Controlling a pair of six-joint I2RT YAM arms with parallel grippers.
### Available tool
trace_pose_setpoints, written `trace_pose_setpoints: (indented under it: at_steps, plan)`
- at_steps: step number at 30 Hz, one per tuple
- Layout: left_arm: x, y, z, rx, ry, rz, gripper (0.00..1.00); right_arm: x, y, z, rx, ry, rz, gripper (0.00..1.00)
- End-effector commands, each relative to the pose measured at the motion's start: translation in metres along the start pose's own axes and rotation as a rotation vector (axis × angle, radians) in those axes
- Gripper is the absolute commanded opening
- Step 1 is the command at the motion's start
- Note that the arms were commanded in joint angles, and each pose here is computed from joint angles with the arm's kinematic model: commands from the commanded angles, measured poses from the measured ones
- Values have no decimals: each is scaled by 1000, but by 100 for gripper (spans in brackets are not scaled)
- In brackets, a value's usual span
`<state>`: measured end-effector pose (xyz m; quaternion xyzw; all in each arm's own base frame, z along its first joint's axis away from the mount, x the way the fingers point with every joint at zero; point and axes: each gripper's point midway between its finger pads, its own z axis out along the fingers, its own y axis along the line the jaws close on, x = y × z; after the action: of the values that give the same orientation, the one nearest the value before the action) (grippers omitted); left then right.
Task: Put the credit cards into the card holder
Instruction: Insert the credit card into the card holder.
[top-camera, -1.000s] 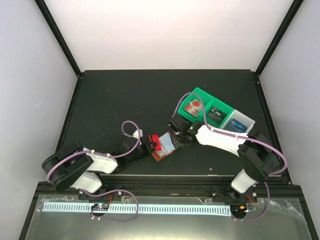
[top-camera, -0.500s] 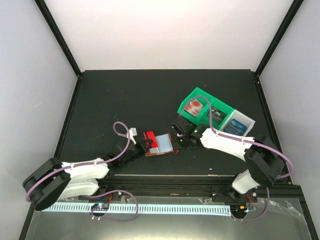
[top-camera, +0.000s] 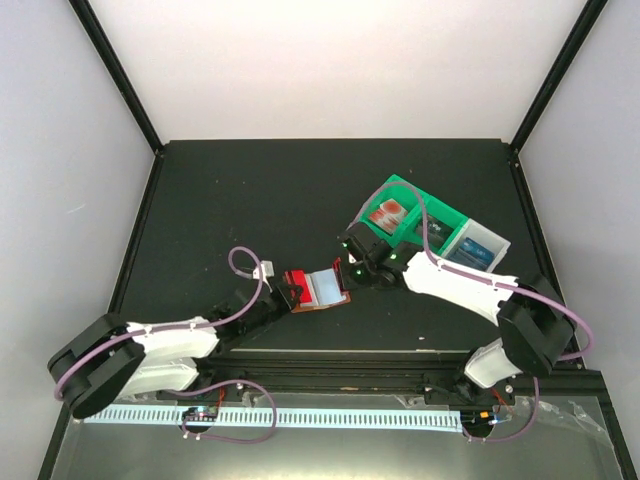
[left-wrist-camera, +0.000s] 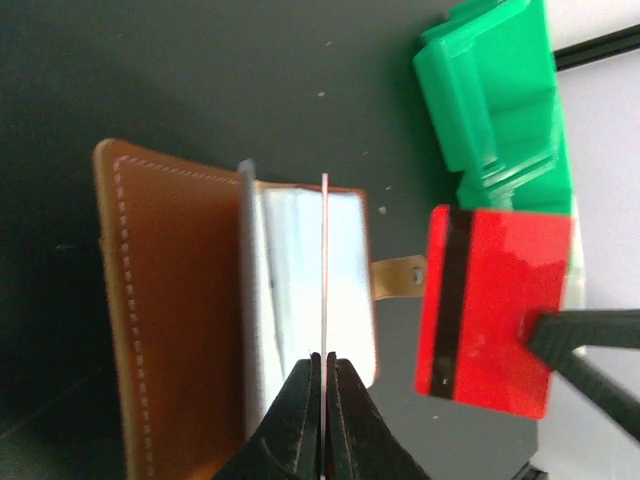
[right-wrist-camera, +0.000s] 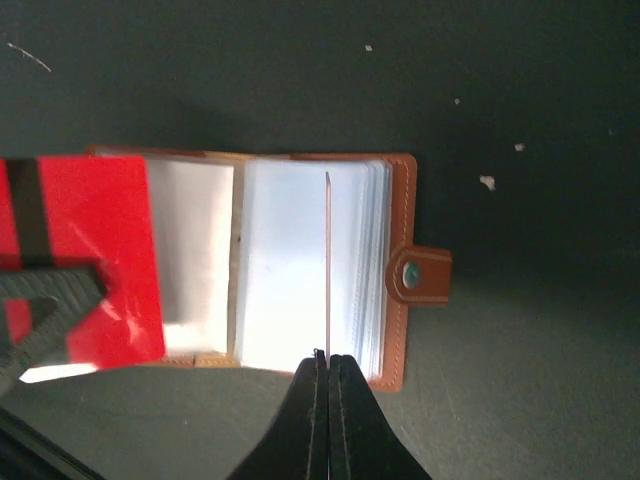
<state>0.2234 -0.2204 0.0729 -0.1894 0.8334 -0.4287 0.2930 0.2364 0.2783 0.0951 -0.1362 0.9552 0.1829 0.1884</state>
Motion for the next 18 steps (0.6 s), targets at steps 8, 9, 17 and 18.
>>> trace_pose_setpoints:
  at_steps: [8,9,17,18]
  plan:
    - [12,-6,21,19,28,-9,2,-15,-10,19,95,11,-60,1]
    - [13,-5,23,16,31,-10,2,-16,-12,20,104,12,-64,1]
    - [21,-6,31,29,48,-18,2,-8,-15,32,93,55,-73,1]
    - [21,-6,32,32,49,-21,2,-7,-14,34,89,59,-73,1]
